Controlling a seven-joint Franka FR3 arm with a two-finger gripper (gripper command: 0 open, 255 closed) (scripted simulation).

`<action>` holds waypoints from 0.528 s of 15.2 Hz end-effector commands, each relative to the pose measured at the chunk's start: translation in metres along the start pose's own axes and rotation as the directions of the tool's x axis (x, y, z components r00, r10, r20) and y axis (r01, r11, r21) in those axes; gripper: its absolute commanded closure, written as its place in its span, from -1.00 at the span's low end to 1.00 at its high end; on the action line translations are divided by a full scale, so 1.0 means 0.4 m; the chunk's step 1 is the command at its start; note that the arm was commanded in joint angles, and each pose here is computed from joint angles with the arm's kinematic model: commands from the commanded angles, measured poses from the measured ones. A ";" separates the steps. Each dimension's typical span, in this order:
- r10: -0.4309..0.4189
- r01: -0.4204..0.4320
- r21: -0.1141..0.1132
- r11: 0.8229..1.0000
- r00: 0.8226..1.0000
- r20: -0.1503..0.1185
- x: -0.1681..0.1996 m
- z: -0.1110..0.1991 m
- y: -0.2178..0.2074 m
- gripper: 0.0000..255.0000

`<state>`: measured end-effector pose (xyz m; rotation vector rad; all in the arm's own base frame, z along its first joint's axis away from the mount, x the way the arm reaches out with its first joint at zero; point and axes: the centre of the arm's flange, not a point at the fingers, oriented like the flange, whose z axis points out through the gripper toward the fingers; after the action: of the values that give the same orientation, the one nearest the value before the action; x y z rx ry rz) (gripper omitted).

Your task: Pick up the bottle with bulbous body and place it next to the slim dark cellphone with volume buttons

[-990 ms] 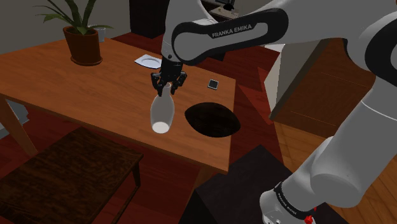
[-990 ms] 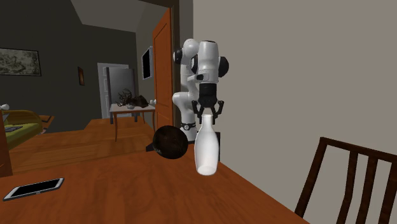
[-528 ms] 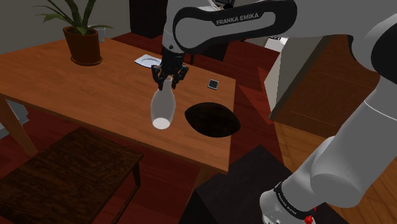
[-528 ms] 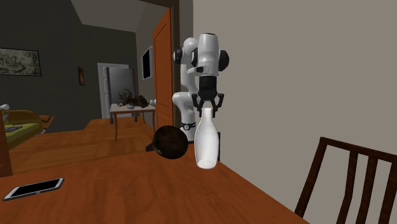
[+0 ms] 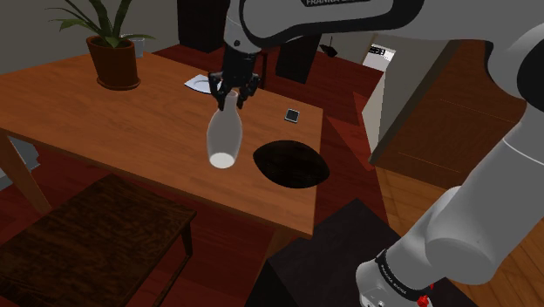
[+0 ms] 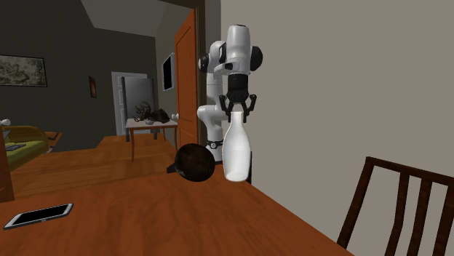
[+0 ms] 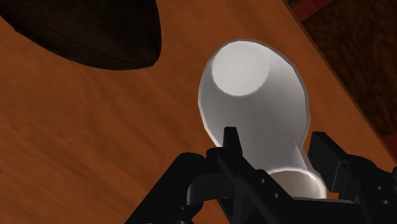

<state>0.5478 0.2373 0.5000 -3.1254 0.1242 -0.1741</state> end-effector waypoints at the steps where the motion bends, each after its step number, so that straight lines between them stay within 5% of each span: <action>1: 0.000 0.000 0.000 1.000 1.000 0.000 0.004 -0.026 0.000 1.00; 8: 0.000 0.000 0.000 1.000 1.000 0.000 0.014 -0.117 -0.002 1.00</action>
<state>0.5487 0.2368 0.5415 -3.1255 0.1244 -0.1740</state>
